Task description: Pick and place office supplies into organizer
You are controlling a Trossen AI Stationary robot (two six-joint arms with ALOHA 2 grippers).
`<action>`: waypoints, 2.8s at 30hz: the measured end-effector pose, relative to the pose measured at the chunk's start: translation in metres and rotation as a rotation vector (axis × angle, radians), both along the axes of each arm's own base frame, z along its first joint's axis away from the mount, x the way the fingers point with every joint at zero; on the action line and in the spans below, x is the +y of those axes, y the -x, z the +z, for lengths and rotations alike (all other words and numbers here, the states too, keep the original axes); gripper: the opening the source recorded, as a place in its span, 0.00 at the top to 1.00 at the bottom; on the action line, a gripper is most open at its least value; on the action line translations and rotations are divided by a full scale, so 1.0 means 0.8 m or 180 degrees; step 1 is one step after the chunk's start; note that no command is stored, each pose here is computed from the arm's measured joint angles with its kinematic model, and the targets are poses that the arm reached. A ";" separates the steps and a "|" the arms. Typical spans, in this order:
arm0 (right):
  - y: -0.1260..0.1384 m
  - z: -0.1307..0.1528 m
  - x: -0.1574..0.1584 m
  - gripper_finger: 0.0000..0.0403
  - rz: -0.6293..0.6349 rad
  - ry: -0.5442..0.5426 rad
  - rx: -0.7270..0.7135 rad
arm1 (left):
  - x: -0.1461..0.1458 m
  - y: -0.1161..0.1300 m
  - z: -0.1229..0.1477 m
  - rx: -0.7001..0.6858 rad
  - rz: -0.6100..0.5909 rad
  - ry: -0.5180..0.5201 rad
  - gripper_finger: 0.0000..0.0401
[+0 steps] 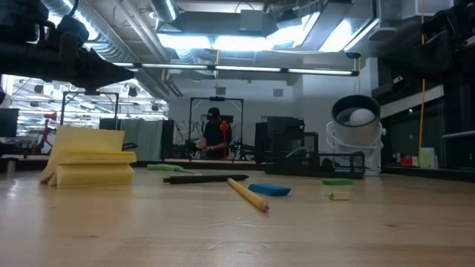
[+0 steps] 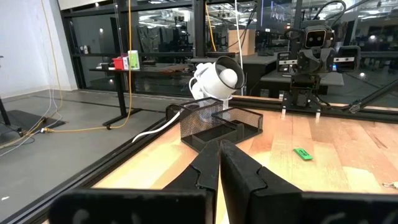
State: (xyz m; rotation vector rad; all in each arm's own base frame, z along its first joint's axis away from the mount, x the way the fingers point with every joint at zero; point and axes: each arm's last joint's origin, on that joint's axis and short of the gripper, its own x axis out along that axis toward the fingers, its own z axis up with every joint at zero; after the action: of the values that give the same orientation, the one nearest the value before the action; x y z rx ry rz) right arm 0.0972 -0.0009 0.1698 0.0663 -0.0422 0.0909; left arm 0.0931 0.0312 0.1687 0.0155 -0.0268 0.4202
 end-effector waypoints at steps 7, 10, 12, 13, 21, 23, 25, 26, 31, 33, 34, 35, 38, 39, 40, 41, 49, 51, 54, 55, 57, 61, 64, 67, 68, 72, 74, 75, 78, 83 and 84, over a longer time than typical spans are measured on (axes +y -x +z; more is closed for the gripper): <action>0.000 0.000 0.000 0.89 0.0001 0.0001 0.0000 | 0.000 0.000 0.000 0.0002 0.0000 0.0001 0.97; 0.000 0.000 0.000 0.89 0.0001 0.0000 0.0001 | 0.000 0.000 0.000 0.0001 0.0000 0.0000 0.97; 0.000 0.000 0.000 0.89 0.0001 0.0000 0.0002 | 0.000 0.000 0.000 0.0001 0.0000 0.0000 0.97; 0.000 0.000 0.000 0.89 0.0000 0.0000 0.0002 | 0.000 0.000 0.000 0.0001 0.0000 0.0000 0.97; 0.000 0.000 0.000 0.89 0.0001 0.0000 0.0002 | 0.000 0.000 0.000 0.0002 -0.0001 0.0001 0.97; 0.000 0.000 0.000 0.89 0.0001 0.0000 0.0001 | 0.000 0.000 0.000 0.0001 0.0000 0.0000 0.97; 0.000 0.000 0.000 0.89 0.0000 0.0000 0.0002 | 0.000 0.000 0.000 0.0001 0.0000 0.0000 0.98; 0.000 0.000 0.000 0.89 0.0000 0.0001 0.0001 | 0.000 0.000 0.000 0.0000 -0.0001 0.0000 0.98; 0.000 0.000 0.000 0.89 0.0001 0.0000 0.0002 | 0.000 0.000 0.000 0.0001 -0.0001 0.0000 0.98; 0.000 0.000 0.000 0.89 0.0002 0.0000 0.0003 | 0.000 0.000 0.000 0.0003 0.0000 0.0001 0.97; 0.000 0.000 0.000 0.89 0.0001 0.0000 0.0001 | 0.000 0.000 0.000 0.0003 0.0000 0.0001 0.97; 0.000 0.000 0.000 0.89 0.0001 0.0001 0.0000 | 0.000 0.000 0.000 0.0002 -0.0001 0.0001 0.97; 0.000 0.000 0.000 0.89 0.0000 0.0000 0.0000 | 0.000 0.000 0.000 0.0000 0.0000 0.0000 0.98; 0.000 0.000 0.000 0.89 0.0001 0.0000 0.0001 | 0.000 0.000 0.000 0.0002 0.0000 0.0001 0.98; 0.000 0.000 0.000 0.89 0.0000 0.0000 0.0001 | 0.000 0.000 0.000 0.0002 0.0000 0.0001 0.98; 0.000 0.000 0.000 0.89 0.0001 0.0000 0.0001 | 0.000 0.000 0.000 0.0001 -0.0002 0.0000 0.98; 0.000 0.000 0.000 0.89 0.0000 0.0001 0.0001 | 0.000 0.000 0.000 0.0002 0.0000 0.0001 0.98; 0.000 0.000 0.000 0.89 0.0001 0.0001 0.0001 | 0.000 0.000 0.000 0.0001 0.0000 0.0000 0.98; 0.000 0.000 0.000 0.89 0.0001 0.0000 0.0000 | 0.000 0.000 0.000 0.0001 0.0000 0.0000 0.98; 0.000 0.000 0.000 0.89 0.0000 0.0000 0.0000 | 0.000 0.000 0.000 0.0001 0.0000 0.0000 0.97; 0.000 0.000 0.000 0.89 0.0001 0.0000 0.0000 | 0.000 0.000 0.000 0.0001 0.0000 0.0000 0.97; 0.000 0.000 0.000 0.89 0.0001 0.0000 0.0001 | 0.000 0.000 0.000 0.0001 0.0000 0.0000 0.97; 0.000 0.000 0.000 0.89 0.0001 0.0000 0.0001 | 0.000 0.000 0.000 0.0001 0.0000 0.0000 0.97; 0.000 0.000 0.000 0.89 0.0000 0.0000 0.0000 | 0.000 0.000 0.000 0.0000 0.0000 0.0002 0.97; 0.000 0.000 0.000 0.89 0.0001 0.0001 0.0001 | 0.000 0.000 0.000 -0.0006 -0.0001 0.0016 0.97; 0.000 0.000 0.000 0.89 -0.0004 0.0099 -0.0008 | 0.000 0.000 0.000 -0.0055 -0.0004 0.0127 0.97; 0.000 0.000 0.000 0.89 -0.0005 0.0121 -0.0010 | 0.000 0.000 0.000 -0.0067 -0.0006 0.0152 0.97; 0.000 0.000 0.000 0.89 -0.0005 0.0118 -0.0010 | 0.000 0.000 0.000 -0.0069 -0.0005 0.0152 0.97; 0.000 0.000 0.000 0.89 -0.0004 0.0073 -0.0006 | 0.000 0.000 0.000 -0.0068 -0.0005 0.0153 0.98; 0.000 0.000 0.000 0.89 -0.0002 0.0067 -0.0005 | 0.000 0.000 0.000 -0.0082 -0.0007 0.0188 0.98; 0.000 0.000 0.000 0.89 -0.0002 0.0053 -0.0004 | 0.000 0.000 0.000 -0.0095 -0.0007 0.0215 0.98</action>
State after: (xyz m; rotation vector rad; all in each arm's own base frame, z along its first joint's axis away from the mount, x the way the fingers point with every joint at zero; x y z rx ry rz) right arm 0.0972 -0.0009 0.1698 0.0495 -0.0426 0.0908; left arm 0.0931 0.0312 0.1687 -0.0574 -0.0421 0.4188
